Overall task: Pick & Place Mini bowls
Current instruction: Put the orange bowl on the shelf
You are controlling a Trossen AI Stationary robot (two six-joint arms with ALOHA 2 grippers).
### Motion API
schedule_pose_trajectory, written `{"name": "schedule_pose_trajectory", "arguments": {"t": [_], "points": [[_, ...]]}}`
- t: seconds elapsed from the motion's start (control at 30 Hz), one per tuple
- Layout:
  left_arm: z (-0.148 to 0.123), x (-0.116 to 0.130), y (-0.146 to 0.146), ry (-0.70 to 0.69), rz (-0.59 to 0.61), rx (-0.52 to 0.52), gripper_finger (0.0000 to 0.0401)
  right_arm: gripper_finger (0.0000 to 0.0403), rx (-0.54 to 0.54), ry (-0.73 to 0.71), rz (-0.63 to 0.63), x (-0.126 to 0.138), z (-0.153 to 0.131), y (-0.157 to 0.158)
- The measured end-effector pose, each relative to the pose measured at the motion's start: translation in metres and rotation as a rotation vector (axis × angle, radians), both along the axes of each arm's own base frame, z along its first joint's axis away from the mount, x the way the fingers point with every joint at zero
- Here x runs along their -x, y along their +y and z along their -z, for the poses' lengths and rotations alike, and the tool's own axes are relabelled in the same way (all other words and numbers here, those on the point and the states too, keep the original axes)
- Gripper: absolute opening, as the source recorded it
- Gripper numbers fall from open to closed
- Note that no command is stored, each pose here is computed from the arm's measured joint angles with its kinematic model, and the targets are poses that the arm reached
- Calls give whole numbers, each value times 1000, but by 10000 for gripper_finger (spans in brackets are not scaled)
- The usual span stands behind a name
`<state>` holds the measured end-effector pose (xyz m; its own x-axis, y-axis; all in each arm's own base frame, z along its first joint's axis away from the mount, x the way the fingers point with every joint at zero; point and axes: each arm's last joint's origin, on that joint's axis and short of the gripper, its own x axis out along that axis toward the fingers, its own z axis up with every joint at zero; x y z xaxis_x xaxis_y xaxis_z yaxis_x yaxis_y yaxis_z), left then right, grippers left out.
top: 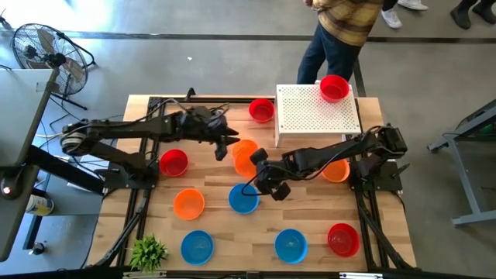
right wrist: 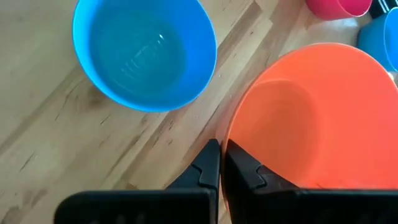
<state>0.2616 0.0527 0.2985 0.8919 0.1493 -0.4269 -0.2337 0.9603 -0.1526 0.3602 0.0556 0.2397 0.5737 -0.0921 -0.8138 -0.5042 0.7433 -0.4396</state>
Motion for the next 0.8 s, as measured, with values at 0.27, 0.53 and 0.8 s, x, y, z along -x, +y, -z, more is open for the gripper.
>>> {"name": "schedule_pose_trajectory", "arguments": {"t": [0.27, 0.53, 0.8], "points": [[39, 39, -7, -203, -36, -75, 53, 3, -35, 44, 219, 2, -37, -15], [75, 70, -12, -368, -69, -115, 11, 1, -64, 50, 526, 13, -102, -78], [97, 83, -14, -412, -82, -128, 3, 1, -122, 92, 837, 46, -120, -178]]}}
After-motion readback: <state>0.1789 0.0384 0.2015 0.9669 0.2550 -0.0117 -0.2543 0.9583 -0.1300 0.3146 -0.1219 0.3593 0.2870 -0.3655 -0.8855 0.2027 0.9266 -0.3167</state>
